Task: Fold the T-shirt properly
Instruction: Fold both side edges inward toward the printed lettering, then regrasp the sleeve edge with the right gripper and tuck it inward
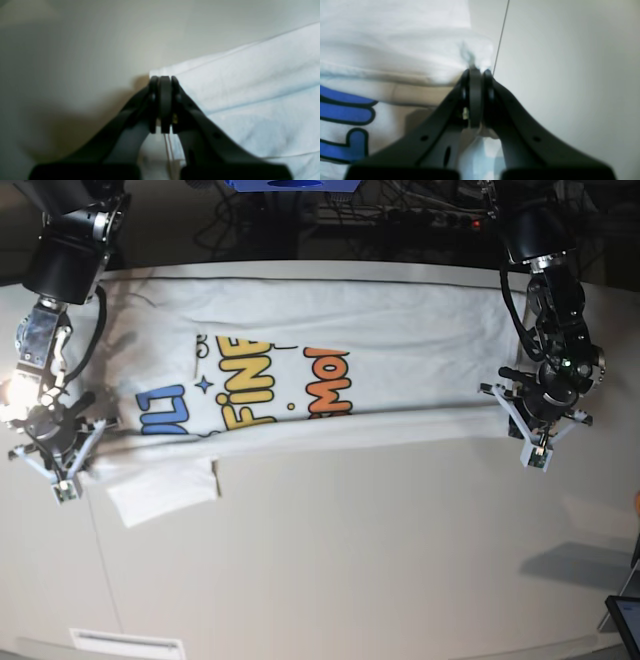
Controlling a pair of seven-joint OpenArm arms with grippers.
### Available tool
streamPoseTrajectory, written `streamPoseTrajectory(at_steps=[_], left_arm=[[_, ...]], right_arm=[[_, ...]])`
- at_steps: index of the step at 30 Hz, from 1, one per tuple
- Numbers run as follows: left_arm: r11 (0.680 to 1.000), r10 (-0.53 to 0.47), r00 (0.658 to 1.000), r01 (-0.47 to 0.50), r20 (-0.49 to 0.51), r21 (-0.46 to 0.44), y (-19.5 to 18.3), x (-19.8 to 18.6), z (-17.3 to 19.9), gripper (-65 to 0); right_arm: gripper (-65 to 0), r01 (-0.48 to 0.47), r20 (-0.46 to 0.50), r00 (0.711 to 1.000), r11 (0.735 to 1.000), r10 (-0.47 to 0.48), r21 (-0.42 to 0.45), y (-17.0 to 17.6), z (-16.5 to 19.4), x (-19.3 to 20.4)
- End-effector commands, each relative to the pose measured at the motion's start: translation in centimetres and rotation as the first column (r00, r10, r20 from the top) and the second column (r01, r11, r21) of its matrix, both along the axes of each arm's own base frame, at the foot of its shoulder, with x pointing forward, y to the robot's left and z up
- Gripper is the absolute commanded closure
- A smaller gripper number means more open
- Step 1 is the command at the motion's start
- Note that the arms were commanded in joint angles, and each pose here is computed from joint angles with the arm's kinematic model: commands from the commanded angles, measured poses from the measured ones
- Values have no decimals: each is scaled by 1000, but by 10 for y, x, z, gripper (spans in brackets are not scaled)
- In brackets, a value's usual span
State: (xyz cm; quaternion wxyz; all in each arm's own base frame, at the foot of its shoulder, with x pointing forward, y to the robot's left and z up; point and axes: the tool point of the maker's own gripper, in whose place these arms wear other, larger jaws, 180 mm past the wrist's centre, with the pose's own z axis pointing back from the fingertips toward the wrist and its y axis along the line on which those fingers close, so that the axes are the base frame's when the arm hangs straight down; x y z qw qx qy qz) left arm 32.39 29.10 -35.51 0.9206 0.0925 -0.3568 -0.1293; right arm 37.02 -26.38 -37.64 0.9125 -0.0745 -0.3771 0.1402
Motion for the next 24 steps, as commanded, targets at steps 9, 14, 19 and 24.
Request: streamPoseTrajectory(at_steps=[9, 14, 19, 24], left_arm=[[998, -42, 999, 44, -27, 40, 2, 1, -4, 0], [998, -44, 998, 46, -46, 32, 0, -2, -11, 0], [998, -46, 998, 48, -53, 36, 1, -5, -12, 0], [998, -45, 997, 47, -60, 37, 2, -7, -14, 0]], right_arm=[[0, 3, 41, 999, 1000, -3, 6, 2, 10, 5], [0, 3, 35, 999, 1000, -3, 6, 2, 8, 3], [0, 3, 33, 999, 1000, -3, 6, 2, 7, 3], [0, 4, 32, 999, 1000, -4, 6, 1, 7, 2]])
